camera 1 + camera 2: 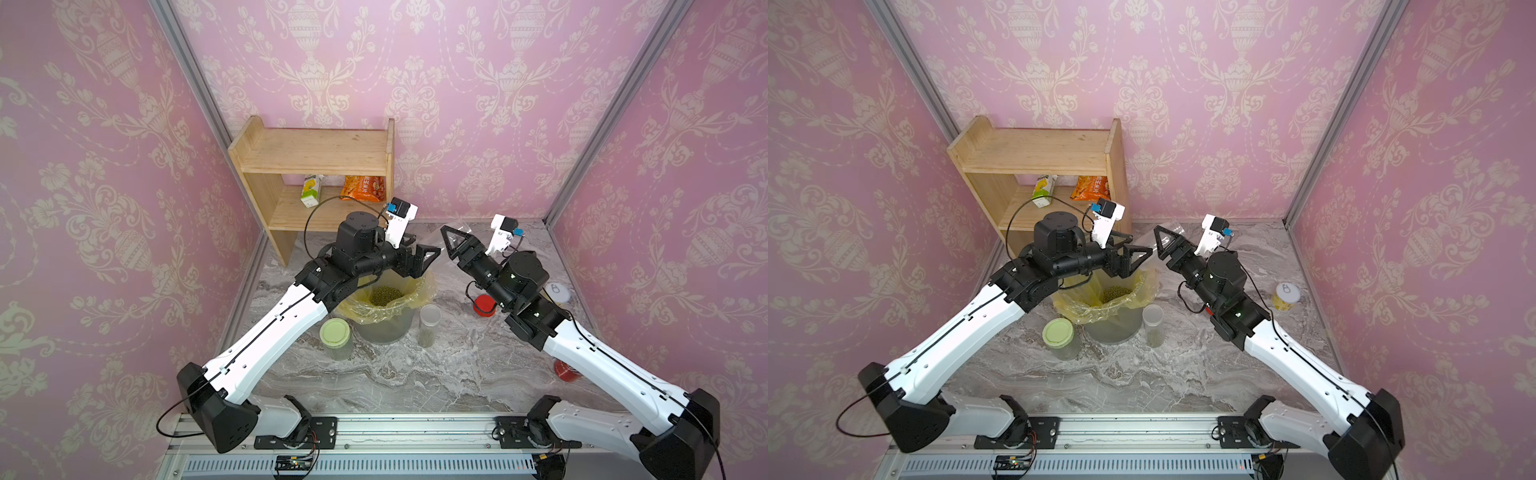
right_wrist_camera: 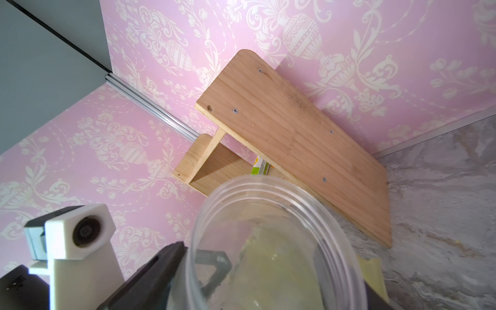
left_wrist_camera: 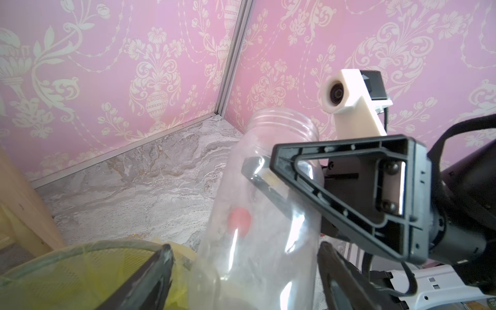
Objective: Empty moldy mung beans from jars
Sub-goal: Place the jar at the center of the board.
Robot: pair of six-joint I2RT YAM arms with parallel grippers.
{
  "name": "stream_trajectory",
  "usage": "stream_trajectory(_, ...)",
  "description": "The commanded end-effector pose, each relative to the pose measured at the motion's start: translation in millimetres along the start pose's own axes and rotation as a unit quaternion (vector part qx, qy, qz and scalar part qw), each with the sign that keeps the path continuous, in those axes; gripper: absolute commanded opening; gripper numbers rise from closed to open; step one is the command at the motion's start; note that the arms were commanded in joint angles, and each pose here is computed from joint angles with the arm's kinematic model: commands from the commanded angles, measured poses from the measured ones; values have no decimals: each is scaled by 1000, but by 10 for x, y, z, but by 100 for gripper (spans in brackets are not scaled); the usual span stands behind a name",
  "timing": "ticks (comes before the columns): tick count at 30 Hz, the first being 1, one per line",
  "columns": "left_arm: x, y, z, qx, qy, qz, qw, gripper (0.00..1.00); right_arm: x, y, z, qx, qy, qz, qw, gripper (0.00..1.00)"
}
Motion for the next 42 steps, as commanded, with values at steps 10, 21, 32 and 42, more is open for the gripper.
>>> stream_trajectory(10, -44, 31, 36, 18, -13, 20, 1000, 86, -191, -105, 223, -178, -27, -95, 979, 59)
stream_trajectory(21, -27, 47, 8, 31, -8, 21, 999, 86, -228, -524, 271, -297, -27, -226, 927, 59)
stream_trajectory(32, -31, 99, -101, 52, -7, 35, 998, 87, 82, -1352, -140, -353, 40, -300, 885, 58)
stream_trajectory(42, -41, 152, -219, 69, 9, 49, 996, 88, 109, -1870, -583, -362, 65, -313, 876, 57)
Point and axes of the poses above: each gripper's point midway between its finger pads, its own x axis out along the fingers, its own y axis along the line the jaws close on, z = x × y, the point moved 10 cm from there along -x, back along the fingers, and after that the axes turned 3 degrees about -x, right-handed, at the moved point
